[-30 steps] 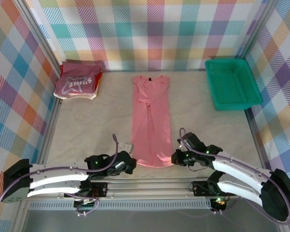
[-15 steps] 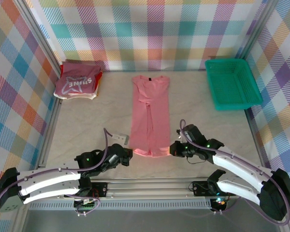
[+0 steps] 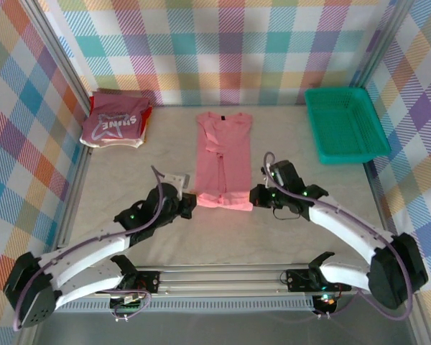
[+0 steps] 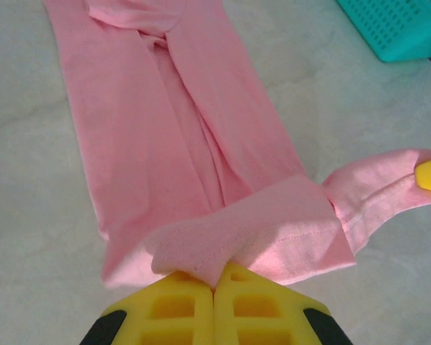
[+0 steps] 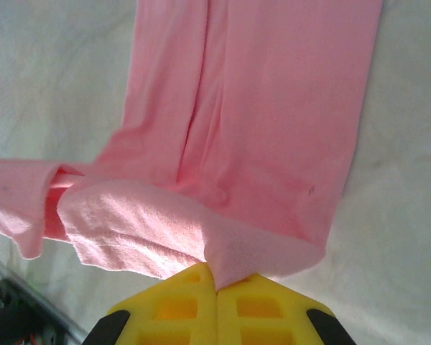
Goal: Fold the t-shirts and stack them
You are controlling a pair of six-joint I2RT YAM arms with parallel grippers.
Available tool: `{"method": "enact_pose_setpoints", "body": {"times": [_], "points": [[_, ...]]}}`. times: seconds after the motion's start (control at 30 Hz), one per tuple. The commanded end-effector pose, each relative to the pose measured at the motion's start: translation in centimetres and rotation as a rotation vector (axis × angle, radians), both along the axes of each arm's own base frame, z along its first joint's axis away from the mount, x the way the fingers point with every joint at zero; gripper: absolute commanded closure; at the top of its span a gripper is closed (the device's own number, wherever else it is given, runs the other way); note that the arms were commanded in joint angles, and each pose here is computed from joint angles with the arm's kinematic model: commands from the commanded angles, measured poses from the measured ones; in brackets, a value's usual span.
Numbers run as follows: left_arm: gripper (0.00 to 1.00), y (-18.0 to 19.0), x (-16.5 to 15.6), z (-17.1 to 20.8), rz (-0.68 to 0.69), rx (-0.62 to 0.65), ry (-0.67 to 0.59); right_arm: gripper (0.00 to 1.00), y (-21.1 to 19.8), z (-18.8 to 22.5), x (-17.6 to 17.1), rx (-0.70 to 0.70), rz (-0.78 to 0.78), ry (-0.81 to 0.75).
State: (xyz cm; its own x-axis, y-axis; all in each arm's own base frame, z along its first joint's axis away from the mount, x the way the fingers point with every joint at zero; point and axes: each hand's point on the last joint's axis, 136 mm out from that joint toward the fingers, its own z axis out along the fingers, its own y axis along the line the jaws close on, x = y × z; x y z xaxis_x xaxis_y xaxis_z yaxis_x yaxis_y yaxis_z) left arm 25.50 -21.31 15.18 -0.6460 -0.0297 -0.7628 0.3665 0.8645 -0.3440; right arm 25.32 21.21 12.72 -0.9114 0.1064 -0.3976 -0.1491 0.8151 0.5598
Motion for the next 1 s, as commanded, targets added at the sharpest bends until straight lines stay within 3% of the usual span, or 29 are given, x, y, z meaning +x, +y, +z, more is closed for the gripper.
{"method": "enact_pose_setpoints", "body": {"times": [0.0,0.43,0.77,0.87,0.9,0.97], "points": [[1.0,-1.5,3.4,2.4,-0.064,-0.033,-0.093,1.0,0.1,1.3,3.9,-0.02,0.0,-0.087],[1.0,-1.4,13.9,-0.6,-0.074,0.06,-0.069,1.0,1.4,-0.2,14.1,-0.063,-0.005,-0.123],[0.99,-1.1,19.5,-2.9,-0.064,0.108,-0.036,0.98,0.8,-1.7,19.0,-0.054,-0.05,-0.108],[0.59,-0.1,22.5,-2.8,-0.018,0.141,-0.051,0.68,0.7,-1.8,21.3,-0.045,-0.055,-0.102],[0.52,0.5,23.9,-2.3,0.009,0.15,-0.057,0.65,0.5,-1.3,22.3,-0.026,-0.063,-0.09],[0.52,1.3,25.9,-0.6,0.051,0.124,-0.072,0.65,0.3,0.5,23.9,0.026,-0.077,-0.107]]}}
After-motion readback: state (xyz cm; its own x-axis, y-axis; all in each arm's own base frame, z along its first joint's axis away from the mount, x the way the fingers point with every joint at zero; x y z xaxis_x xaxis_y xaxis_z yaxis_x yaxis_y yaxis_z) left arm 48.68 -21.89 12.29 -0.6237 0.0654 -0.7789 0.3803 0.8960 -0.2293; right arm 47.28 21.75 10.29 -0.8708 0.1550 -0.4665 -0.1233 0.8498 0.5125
